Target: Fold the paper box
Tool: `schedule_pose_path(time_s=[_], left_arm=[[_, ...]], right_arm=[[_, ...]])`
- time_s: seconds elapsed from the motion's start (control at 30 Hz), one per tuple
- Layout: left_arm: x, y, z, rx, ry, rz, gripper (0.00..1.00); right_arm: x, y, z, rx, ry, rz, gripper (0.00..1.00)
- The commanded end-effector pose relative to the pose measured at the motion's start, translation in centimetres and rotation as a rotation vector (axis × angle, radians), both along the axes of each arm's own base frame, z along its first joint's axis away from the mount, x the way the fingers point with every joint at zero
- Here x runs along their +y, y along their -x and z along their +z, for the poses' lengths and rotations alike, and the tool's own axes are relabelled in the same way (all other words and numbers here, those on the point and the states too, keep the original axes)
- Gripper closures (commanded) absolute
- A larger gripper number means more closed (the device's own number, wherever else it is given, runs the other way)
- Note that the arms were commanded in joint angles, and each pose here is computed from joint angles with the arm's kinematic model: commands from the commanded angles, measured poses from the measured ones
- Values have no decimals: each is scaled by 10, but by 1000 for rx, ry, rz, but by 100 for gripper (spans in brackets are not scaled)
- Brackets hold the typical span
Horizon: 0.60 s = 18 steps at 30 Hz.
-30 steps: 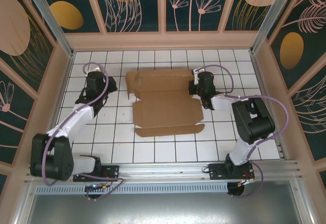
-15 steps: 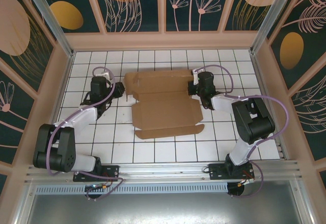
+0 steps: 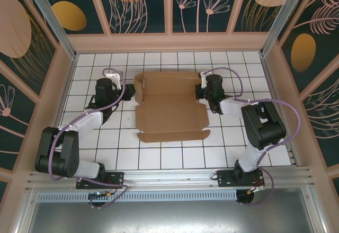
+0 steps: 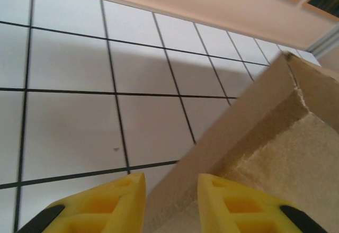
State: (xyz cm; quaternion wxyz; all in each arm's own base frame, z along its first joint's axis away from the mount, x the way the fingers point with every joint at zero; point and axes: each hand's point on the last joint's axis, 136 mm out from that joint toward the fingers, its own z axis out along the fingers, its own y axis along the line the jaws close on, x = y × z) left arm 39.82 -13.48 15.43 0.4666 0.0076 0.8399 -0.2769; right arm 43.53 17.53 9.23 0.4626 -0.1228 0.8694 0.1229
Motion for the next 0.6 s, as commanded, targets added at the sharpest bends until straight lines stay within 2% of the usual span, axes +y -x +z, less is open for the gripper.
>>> schedule_pose_path(time_s=[0.0,0.57], left_arm=[[-19,4,9,-50,-6,-89,67],[-60,10,1,-20,-33,-220,64]], right_arm=[[2,2,-6,44,-9,6,100],[2,6,-9,50,-2,-8,100]])
